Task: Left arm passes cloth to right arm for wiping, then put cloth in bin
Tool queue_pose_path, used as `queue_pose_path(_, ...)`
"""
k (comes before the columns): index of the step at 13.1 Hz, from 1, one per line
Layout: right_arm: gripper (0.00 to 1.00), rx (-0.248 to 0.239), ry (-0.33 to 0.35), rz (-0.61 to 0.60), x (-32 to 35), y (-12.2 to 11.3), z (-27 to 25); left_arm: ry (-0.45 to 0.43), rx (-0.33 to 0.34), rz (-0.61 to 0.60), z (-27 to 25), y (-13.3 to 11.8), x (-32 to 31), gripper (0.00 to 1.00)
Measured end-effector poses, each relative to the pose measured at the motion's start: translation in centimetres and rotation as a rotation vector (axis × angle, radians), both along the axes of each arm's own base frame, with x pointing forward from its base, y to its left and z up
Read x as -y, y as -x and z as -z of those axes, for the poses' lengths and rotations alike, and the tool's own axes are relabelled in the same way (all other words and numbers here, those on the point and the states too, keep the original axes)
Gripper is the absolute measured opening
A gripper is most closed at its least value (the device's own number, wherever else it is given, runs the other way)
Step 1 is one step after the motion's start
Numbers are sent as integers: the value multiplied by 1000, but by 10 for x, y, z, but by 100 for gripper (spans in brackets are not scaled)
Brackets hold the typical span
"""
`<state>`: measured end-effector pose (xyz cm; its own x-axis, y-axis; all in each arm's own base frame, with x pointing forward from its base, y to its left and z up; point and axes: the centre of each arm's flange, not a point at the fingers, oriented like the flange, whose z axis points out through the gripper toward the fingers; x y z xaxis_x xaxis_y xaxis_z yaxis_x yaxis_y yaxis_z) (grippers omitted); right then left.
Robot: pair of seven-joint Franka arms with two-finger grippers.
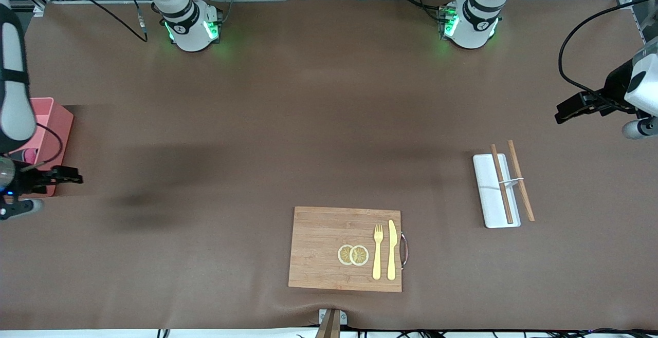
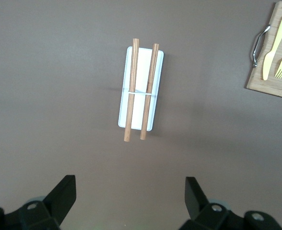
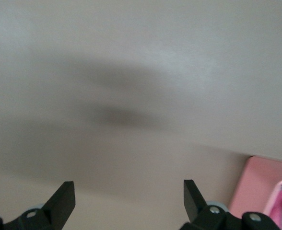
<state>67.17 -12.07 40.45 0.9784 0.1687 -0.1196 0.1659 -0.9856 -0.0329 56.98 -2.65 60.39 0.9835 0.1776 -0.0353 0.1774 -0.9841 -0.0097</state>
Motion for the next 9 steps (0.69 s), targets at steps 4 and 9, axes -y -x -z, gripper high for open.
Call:
queue_pose_path(4,100,-4,9,237,-134,7,-49,0,1,3,0,0,2,100)
queue_pose_path(9,100,13,-19,396,-226,44,-119,0,1,3,0,0,2,100)
